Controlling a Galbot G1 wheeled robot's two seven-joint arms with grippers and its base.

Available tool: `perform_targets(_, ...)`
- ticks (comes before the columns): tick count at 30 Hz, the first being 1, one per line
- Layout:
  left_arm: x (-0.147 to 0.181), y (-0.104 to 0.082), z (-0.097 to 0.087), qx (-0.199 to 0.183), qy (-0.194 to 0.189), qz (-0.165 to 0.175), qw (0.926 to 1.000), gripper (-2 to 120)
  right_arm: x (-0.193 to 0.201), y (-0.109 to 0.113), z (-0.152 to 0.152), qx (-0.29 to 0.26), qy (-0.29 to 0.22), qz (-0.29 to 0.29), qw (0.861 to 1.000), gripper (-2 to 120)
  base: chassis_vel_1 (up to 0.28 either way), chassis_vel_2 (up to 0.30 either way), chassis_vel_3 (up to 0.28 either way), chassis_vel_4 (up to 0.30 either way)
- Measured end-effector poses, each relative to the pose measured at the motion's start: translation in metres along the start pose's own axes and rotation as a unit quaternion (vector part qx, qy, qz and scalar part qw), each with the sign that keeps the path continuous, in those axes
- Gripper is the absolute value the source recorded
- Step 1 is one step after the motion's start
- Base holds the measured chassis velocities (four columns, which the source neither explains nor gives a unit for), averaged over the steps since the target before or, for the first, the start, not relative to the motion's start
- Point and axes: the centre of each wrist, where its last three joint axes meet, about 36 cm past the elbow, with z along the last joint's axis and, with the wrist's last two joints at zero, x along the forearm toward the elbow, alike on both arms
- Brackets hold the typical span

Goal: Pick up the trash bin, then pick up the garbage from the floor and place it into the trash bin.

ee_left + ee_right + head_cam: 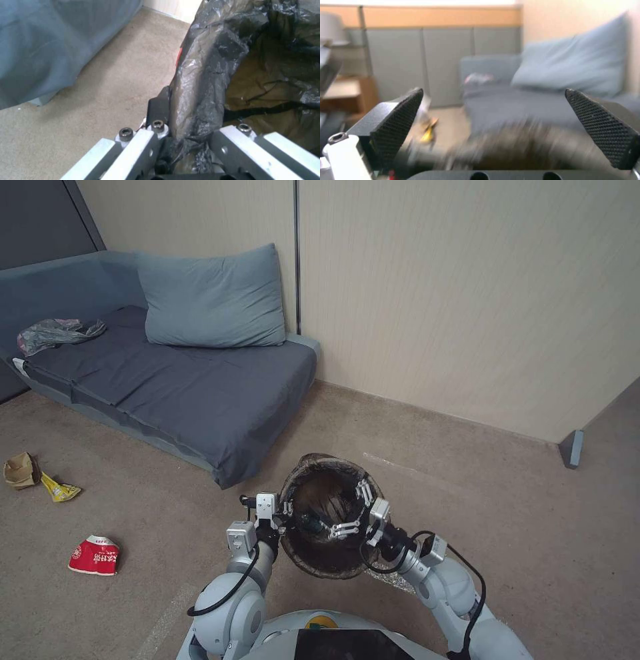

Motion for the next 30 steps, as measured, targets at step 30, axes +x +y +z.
perform_targets(30, 0.004, 0.008, -0.001, -0.017, -0.033, -0.03, 0.9989, 3, 0.045, 0.011, -0.035, 0.13, 0.038, 0.419, 0.898, 100, 0.0, 0.0, 0.0, 0.0)
